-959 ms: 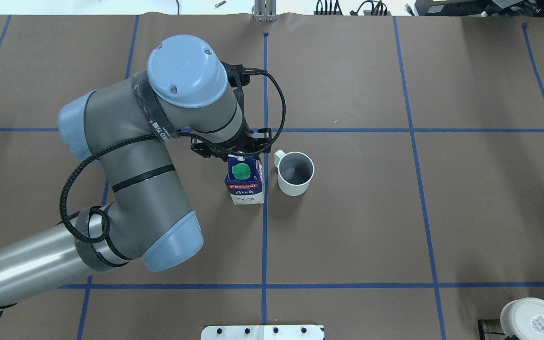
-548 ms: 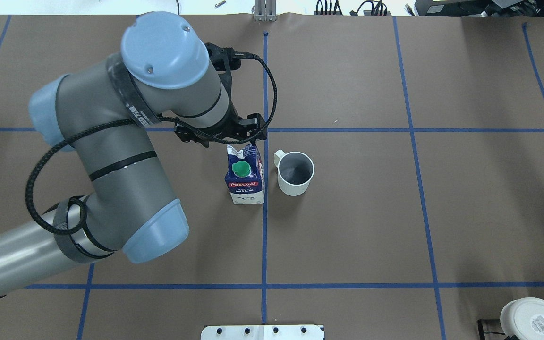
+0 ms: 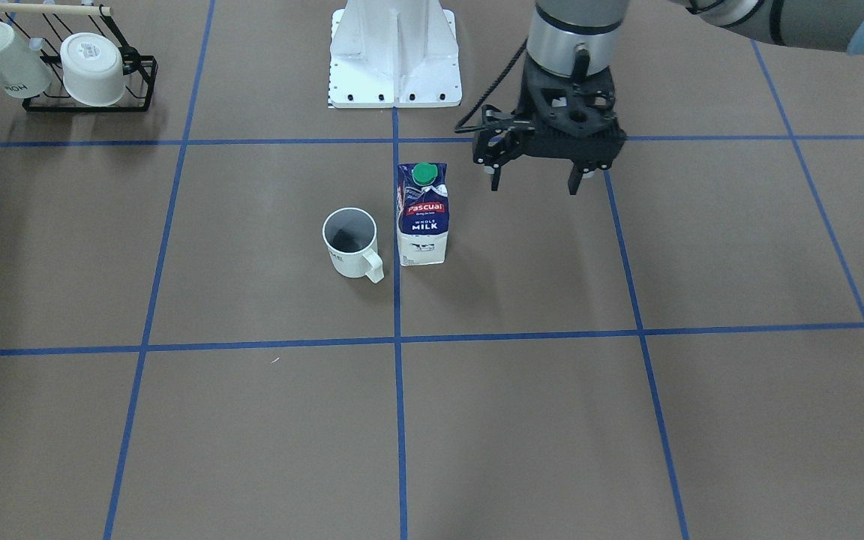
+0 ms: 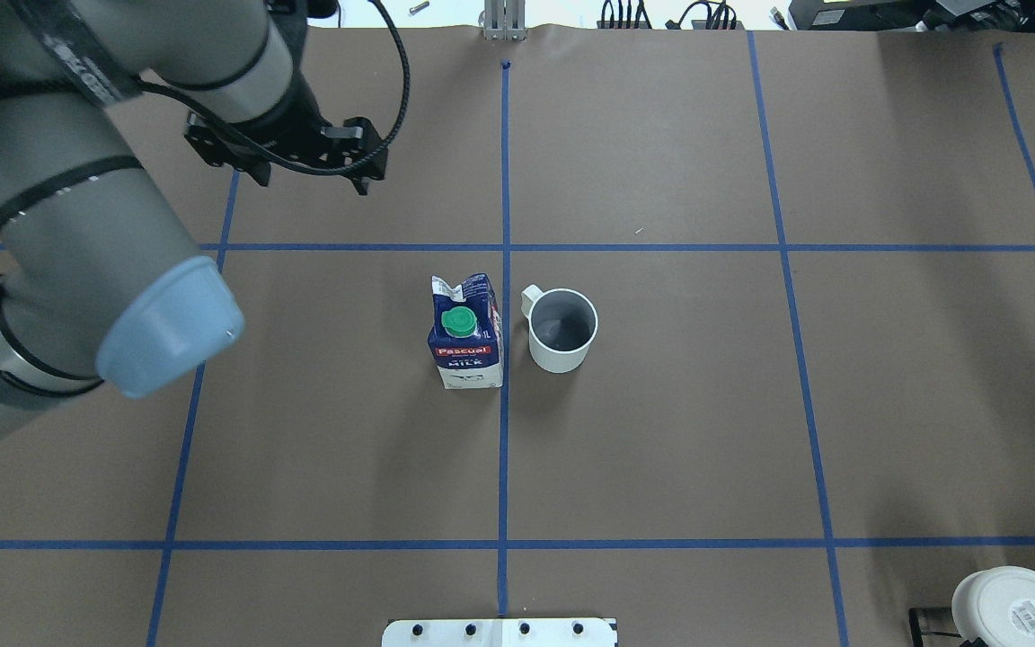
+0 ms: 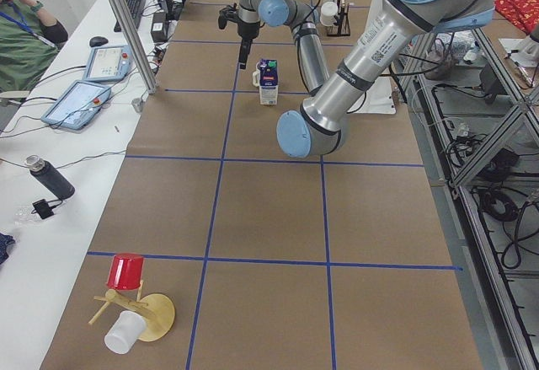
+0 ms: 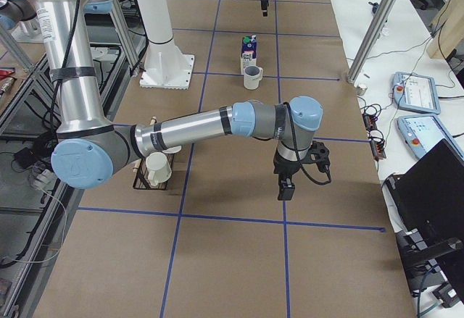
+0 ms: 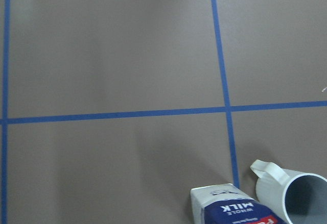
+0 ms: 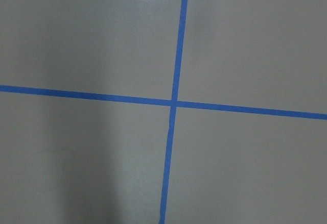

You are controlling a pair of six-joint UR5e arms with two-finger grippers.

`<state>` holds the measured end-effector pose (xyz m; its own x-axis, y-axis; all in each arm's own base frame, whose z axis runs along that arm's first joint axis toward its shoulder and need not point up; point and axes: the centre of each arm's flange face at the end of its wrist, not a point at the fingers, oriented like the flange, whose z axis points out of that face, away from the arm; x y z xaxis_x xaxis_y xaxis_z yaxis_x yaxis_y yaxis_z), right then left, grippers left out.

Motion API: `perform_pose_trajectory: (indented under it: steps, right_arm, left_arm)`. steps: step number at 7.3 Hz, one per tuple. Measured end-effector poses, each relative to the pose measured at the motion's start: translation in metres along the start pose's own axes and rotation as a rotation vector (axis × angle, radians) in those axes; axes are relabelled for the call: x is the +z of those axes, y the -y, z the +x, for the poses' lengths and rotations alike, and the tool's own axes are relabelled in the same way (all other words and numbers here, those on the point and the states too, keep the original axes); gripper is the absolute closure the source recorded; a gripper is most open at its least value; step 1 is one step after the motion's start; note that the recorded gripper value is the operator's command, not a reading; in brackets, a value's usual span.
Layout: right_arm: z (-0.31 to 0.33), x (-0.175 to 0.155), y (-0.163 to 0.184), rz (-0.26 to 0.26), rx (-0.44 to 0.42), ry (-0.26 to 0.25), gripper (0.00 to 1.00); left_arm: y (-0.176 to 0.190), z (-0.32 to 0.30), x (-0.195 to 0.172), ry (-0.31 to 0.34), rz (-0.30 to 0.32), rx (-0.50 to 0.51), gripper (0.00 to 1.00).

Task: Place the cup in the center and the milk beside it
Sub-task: 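Open the left gripper and withdraw it away from the carton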

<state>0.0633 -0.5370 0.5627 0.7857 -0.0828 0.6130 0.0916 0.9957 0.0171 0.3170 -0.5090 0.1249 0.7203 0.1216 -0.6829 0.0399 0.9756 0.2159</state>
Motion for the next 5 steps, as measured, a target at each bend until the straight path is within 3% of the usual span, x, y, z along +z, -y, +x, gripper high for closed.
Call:
perform_pose_trajectory:
  steps: [2, 5]
  right_arm:
    - [0.003, 0.005, -0.005, -0.008, 0.004, 0.001, 0.00]
    - [0.006, 0.008, -0.008, -0.014, 0.011, 0.000, 0.00]
  left_arm:
    - [0.025, -0.097, -0.003, 0.062, -0.019, 0.107, 0.02]
    - [0.034, -0.199, -0.007, 0.081, -0.061, 0.186, 0.02]
